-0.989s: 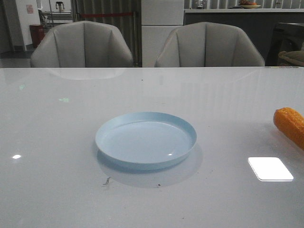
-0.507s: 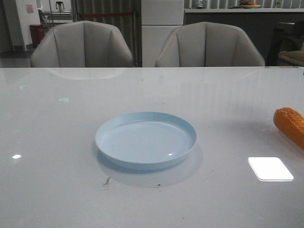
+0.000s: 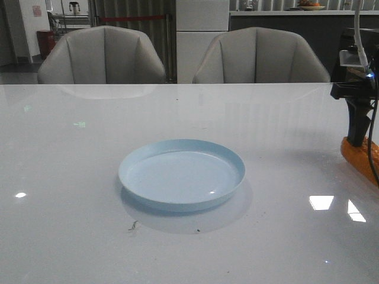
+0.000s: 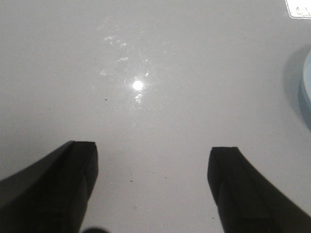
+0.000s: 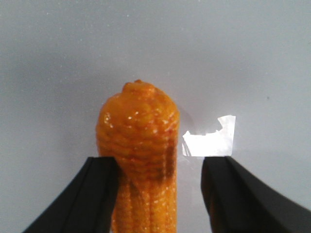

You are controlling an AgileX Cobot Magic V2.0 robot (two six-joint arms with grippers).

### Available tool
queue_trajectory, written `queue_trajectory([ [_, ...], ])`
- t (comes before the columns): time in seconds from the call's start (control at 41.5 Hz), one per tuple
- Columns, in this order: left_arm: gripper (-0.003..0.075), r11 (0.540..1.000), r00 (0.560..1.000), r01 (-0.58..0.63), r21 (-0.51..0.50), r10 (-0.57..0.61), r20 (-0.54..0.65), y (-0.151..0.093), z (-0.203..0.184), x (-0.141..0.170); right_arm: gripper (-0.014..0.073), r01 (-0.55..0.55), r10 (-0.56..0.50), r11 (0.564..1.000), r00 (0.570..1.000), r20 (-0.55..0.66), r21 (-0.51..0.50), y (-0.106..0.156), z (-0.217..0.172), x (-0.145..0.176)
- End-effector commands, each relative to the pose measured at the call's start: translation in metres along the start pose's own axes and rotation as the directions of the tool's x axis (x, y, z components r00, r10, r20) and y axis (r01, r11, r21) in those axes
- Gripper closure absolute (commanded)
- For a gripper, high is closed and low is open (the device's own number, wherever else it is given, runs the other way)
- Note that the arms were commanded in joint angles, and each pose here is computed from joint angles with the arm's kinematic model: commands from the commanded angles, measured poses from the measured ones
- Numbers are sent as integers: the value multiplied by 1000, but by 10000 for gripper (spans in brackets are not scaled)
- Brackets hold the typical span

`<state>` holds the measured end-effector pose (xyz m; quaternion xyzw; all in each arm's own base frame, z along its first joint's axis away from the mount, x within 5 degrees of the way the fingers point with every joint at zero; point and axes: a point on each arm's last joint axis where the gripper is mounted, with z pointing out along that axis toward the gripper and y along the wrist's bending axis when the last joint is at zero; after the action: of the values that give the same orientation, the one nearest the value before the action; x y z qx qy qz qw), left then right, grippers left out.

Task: Place corn on plate with both arms
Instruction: 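Lower the right gripper and close it around the orange corn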

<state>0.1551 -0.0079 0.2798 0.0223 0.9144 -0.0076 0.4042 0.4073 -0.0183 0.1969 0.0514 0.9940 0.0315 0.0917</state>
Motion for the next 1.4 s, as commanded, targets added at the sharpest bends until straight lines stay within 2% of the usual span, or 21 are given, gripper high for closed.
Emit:
queue_trajectory([
  [0.0, 195, 1000, 994, 10, 6, -11, 112, 0, -7, -15, 107, 10, -9, 1000, 998, 70, -6, 0, -21, -6],
  [0.193, 195, 1000, 992, 10, 6, -11, 126, 0, -8, -16, 107, 18, -17, 999, 1000, 27, -36, 2, -6, -6],
  [0.651, 195, 1000, 989, 10, 7, -11, 147, 0, -8, -18, 107, 17, -16, 999, 1000, 4, -39, 1, 4, -6],
  [0.917, 195, 1000, 989, 10, 7, -11, 151, 0, -8, -19, 111, 14, -16, 999, 998, -54, -39, 1, 19, -4],
  [0.989, 195, 1000, 989, 10, 7, -11, 151, 0, -8, -19, 166, 13, -15, 999, 998, -60, -38, 1, 21, -4],
  [1.11, 195, 1000, 989, 10, 7, -11, 151, 0, -8, -19, 370, 13, -15, 999, 998, -63, -38, 1, 23, -4],
  [1.255, 195, 1000, 989, 10, 7, -11, 151, 0, -8, -19, 533, 13, -16, 999, 997, -75, -39, 1, 21, -3],
  [1.375, 195, 1000, 989, 10, 7, -11, 151, 0, -8, -19, 540, 11, -15, 998, 997, -77, -54, 4, 13, -7],
])
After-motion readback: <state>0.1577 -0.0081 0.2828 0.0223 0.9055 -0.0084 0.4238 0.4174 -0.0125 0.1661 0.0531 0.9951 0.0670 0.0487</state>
